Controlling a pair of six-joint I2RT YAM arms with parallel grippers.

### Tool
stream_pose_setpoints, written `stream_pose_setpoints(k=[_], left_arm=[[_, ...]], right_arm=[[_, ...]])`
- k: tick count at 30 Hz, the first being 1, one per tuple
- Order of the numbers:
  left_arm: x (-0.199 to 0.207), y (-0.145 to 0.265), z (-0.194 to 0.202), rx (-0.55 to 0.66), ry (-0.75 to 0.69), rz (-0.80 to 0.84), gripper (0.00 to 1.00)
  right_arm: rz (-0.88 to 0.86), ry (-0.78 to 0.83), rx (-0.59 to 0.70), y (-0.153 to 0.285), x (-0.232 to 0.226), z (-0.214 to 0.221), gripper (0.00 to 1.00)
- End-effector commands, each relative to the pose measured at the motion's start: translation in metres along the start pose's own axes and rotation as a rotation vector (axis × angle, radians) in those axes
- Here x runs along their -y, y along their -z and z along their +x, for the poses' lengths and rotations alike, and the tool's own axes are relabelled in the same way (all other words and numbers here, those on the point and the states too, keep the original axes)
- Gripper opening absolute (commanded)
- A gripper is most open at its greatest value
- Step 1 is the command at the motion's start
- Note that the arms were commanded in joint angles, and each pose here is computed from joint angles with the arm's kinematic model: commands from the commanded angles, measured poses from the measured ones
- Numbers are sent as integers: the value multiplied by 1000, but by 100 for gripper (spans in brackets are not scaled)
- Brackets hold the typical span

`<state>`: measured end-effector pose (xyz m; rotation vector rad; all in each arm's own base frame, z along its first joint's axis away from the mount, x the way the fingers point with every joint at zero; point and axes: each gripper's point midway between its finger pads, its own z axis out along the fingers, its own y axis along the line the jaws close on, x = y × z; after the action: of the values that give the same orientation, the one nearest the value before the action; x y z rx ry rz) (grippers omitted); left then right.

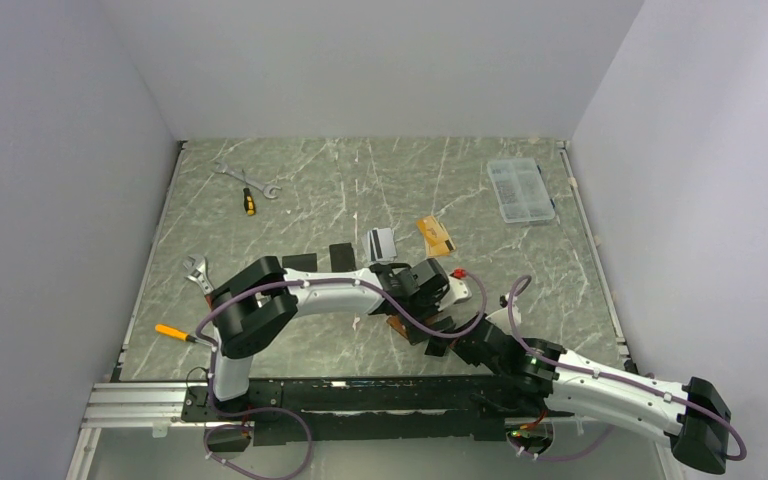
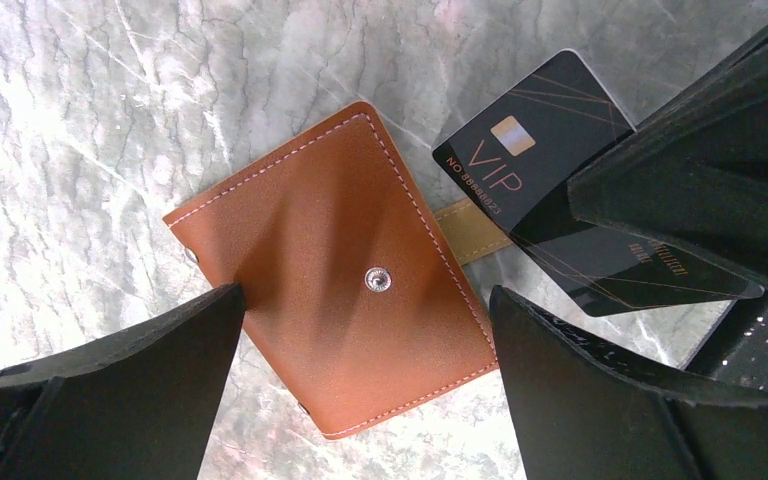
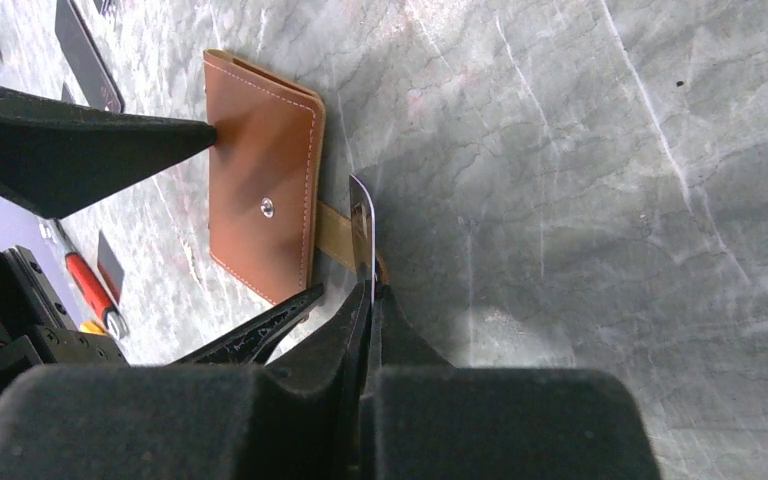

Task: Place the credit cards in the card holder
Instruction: Open the card holder at the center of the board.

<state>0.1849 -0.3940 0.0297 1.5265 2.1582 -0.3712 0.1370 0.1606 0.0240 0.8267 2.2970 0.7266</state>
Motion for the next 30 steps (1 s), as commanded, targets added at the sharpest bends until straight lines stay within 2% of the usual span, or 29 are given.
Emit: stream_pose_setpoints(k=[1,4,8,12,14,20,30], left_arm=[[11,-6,-3,-2,-16,17,99],[13,-9,-1,-7,-14,18,98],[3,-8,-2,-13,-18,-29,90],[-15,1,-6,-2,20,-54,72],[-27,8,-9,9,47,-63,67],[-57,32,-16,58,95,-99,63],[-83,53,-16,85,151,-120,64]], right_arm=[[155,70,27,-5,49,-3,0],[156,69,27,-5,49,-2,0],[154,63,29,-6,51,-2,0],[159,65,29,-6,53,-2,0],[161,66,29,-6,53,-2,0],[167,67,29,-8,54,-2,0],[183,79,30,-9,53,-1,0]])
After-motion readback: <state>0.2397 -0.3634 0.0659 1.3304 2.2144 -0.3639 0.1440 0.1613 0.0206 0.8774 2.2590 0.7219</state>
